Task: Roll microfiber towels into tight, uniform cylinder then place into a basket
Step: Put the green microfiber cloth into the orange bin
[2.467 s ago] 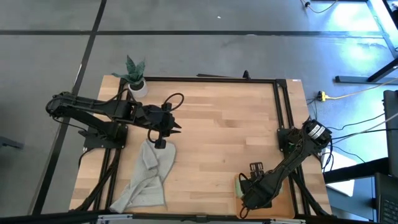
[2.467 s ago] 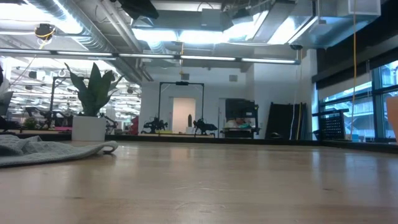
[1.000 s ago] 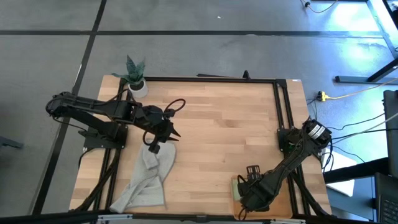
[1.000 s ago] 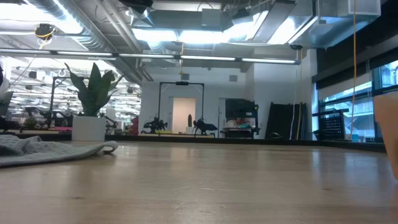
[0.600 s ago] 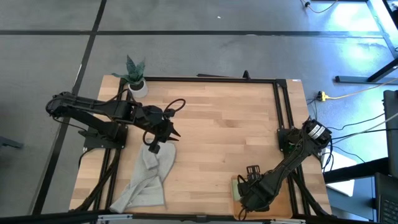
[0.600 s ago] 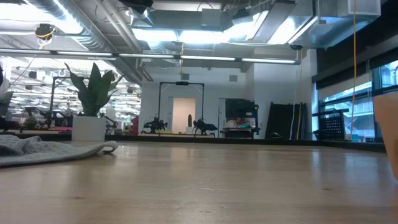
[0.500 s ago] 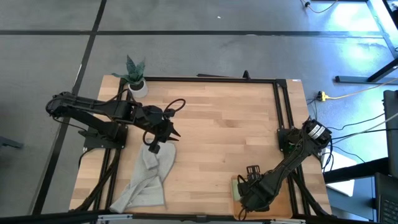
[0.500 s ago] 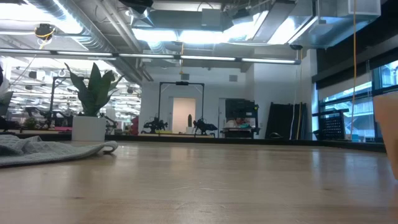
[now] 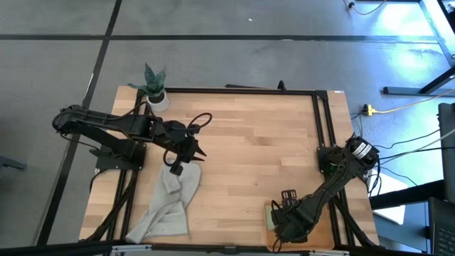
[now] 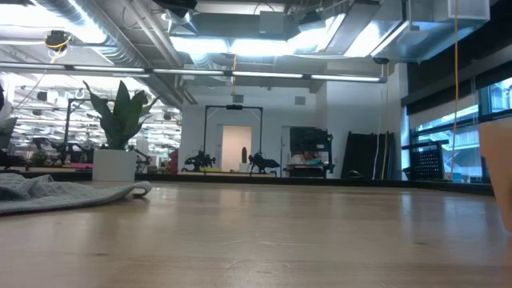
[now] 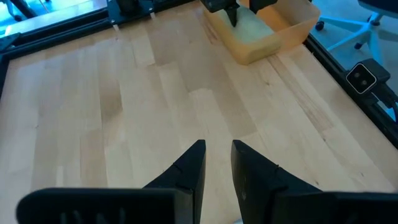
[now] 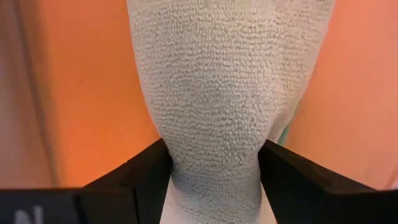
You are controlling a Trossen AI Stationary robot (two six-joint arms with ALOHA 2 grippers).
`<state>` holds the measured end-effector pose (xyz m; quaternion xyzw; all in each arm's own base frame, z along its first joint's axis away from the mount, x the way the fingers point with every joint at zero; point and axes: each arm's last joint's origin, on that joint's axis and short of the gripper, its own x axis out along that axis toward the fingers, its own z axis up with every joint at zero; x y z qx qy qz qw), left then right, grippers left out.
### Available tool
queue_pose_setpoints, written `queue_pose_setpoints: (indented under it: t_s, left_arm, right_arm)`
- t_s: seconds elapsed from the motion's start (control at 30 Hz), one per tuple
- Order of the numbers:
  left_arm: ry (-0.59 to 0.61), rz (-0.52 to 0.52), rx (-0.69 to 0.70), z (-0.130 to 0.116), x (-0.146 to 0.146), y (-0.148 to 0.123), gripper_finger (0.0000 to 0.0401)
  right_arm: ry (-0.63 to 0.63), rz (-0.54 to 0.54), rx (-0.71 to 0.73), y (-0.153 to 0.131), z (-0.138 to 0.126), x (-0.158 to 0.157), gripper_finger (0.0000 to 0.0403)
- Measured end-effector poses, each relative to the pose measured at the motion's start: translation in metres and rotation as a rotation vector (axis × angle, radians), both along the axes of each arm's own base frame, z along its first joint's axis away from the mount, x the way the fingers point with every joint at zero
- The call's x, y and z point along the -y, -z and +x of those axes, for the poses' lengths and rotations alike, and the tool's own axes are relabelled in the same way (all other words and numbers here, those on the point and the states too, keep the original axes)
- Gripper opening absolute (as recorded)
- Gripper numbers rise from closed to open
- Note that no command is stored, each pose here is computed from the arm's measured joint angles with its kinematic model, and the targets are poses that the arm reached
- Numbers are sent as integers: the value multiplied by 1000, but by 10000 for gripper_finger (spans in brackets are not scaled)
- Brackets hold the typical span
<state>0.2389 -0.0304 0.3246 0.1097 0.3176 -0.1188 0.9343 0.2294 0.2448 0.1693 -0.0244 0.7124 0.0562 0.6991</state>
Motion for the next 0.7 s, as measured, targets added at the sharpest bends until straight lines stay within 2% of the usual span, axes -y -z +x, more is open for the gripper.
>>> queue_pose_setpoints:
  t_s: [0.23,0.5,0.6,0.7]
  left_arm:
    - [0,0,0,0,0,0,67]
    - [0,0,0,0,0,0,67]
    - [0,0,0,0,0,0,67]
    - [0,0,0,0,0,0,67]
  right_arm:
    - [113,-24,6,0,0,1,230]
    - [133,-25,7,0,0,1,231]
    - [137,-14,19,0,1,0,247]
    - [136,-8,25,0,2,0,282]
